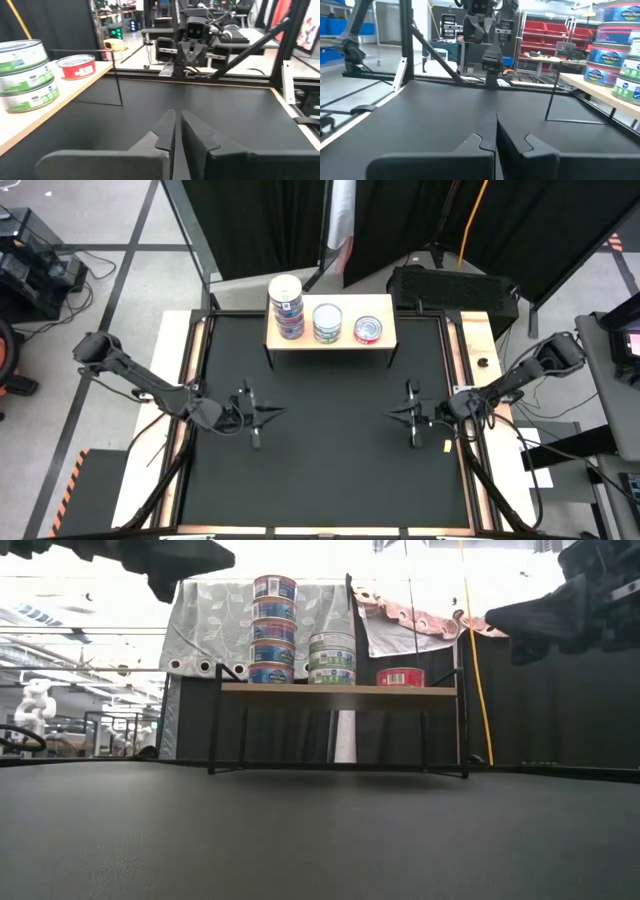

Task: Stack canned seafood by type on shelf
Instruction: Return to Home Position

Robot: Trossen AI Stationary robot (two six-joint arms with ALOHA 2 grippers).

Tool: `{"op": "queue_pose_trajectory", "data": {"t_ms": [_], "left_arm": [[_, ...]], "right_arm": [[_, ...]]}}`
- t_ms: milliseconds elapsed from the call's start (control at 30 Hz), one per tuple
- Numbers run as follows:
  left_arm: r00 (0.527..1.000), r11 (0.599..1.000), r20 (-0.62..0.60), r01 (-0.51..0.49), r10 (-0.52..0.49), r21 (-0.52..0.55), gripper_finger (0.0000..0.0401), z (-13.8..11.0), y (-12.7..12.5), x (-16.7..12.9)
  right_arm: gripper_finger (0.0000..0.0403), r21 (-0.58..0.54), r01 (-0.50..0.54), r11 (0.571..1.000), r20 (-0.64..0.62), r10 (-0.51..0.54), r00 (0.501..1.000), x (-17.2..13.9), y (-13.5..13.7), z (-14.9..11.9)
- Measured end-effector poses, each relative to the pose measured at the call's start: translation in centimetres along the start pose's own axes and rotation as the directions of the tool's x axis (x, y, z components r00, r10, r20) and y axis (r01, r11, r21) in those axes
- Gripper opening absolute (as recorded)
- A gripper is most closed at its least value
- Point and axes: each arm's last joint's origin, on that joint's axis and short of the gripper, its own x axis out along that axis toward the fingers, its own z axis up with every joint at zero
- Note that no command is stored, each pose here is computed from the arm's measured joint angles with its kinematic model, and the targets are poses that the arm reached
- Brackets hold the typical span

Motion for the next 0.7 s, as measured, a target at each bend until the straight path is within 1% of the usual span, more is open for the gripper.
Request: {"op": "queue_pose_trajectory", "data": {"t_ms": [67, 133, 200, 300, 400, 600, 700], "left_arm": [[1.0, 1.0, -0.005, -0.016, 0.016, 0.011, 0.0023, -0.7, 0.5, 0.1], [0.999, 0.999, -0.008, -0.034, 0.034, 0.021, 0.0013, -1.5, 1.1, 0.2], [1.0, 0.999, 0.002, -0.025, 0.024, 0.022, 0.0005, -2.0, 1.7, 0.3], [1.0, 0.999, -0.001, -0.008, 0.008, 0.039, 0.0005, -2.7, 2.4, 0.4], [1.0, 0.998, 0.03, -0.007, 0.005, 0.067, 0.0006, -3.4, 3.2, 0.2], [0.994, 0.998, 0.111, -0.002, -0.004, 0.059, 0.0006, -4.7, 4.6, -1.5], [0.988, 0.999, 0.152, -0.001, -0.004, 0.033, 0.0006, -5.4, 5.3, -2.7]], "right_arm": [[0.0, -0.004, 0.007, 1.0, -0.014, -0.007, 1.0, 0.1, -0.3, -0.2], [0.0, -0.004, -0.01, 1.0, -0.018, 0.01, 1.0, 0.2, -0.4, -0.2], [0.0, 0.003, -0.029, 1.0, -0.005, 0.029, 1.0, 0.3, -0.6, -0.1], [0.0, 0.016, -0.026, 1.0, 0.002, 0.026, 1.0, 0.3, -0.9, 0.0], [0.0, 0.026, -0.015, 1.0, -0.001, 0.015, 1.0, 0.3, -1.1, 0.0], [0.0, 0.062, -0.011, 0.998, -0.03, 0.013, 0.999, 0.2, -1.2, -0.1], [0.0, 0.069, -0.01, 0.998, -0.035, 0.013, 0.999, 0.1, -1.2, -0.1]]}}
